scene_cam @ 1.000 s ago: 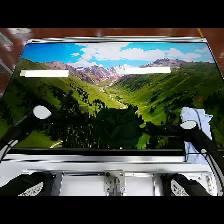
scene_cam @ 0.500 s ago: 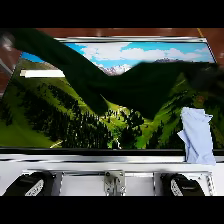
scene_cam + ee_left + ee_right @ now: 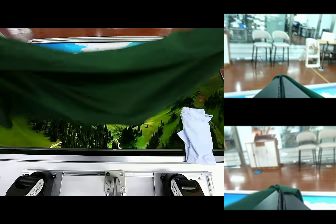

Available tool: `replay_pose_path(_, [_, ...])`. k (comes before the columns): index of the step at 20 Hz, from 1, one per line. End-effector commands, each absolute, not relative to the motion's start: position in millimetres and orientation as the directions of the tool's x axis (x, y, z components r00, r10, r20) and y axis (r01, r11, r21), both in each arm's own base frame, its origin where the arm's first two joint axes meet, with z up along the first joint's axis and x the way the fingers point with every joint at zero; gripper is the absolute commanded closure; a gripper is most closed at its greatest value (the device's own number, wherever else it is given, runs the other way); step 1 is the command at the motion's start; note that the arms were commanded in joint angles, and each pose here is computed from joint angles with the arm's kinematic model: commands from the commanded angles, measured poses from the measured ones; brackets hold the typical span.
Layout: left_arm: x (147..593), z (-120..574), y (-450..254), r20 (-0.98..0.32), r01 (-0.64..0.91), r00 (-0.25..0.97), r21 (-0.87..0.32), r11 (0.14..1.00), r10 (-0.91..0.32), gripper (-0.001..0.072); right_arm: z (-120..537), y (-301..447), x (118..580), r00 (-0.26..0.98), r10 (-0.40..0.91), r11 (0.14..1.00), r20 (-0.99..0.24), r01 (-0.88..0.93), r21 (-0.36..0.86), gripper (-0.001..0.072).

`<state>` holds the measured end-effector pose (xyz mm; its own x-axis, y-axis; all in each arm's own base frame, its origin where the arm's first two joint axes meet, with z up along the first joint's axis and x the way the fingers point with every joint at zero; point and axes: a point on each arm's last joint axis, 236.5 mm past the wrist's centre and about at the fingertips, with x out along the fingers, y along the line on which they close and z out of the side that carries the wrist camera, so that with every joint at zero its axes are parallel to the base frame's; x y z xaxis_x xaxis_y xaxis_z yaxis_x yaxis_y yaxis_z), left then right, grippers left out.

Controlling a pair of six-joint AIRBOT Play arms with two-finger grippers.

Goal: Fold the shirts.

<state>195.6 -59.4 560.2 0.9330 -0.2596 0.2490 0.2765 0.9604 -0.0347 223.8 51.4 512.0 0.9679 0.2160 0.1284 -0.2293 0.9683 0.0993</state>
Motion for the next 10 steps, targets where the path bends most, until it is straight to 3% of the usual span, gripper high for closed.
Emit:
replay_pose_path(1, [163, 574, -47, 0.312, 0.235, 0.925, -0.021, 0.972, -0.217, 0.0675, 512, 46, 209, 0.978, 0.189, 0.976, 0.093, -0.197, 0.092, 0.0642])
replay_pose_path(3, [151, 571, -47, 0.305, 0.235, 0.927, -0.016, 0.972, -0.220, 0.0675, 499, 44, 210, 0.983, 0.181, 0.978, 0.036, -0.183, 0.100, 0.0642])
replay_pose_path(5, [156, 543, -46, 0.192, 0.223, 0.957, -0.009, 0.975, -0.217, 0.0675, 474, 36, 217, 0.987, 0.147, 0.981, -0.068, -0.137, 0.135, 0.0643])
replay_pose_path(7, [173, 495, -33, -0.007, 0.158, 0.987, 0.012, 0.987, -0.158, 0.0675, 432, 26, 230, 0.962, 0.109, 0.984, -0.249, -0.070, 0.161, 0.0643])
replay_pose_path(10, [210, 422, -2, -0.244, 0.029, 0.970, 0.049, 0.998, -0.016, 0.0674, 333, 14, 260, 0.792, 0.077, 0.988, -0.606, 0.020, 0.151, 0.0642])
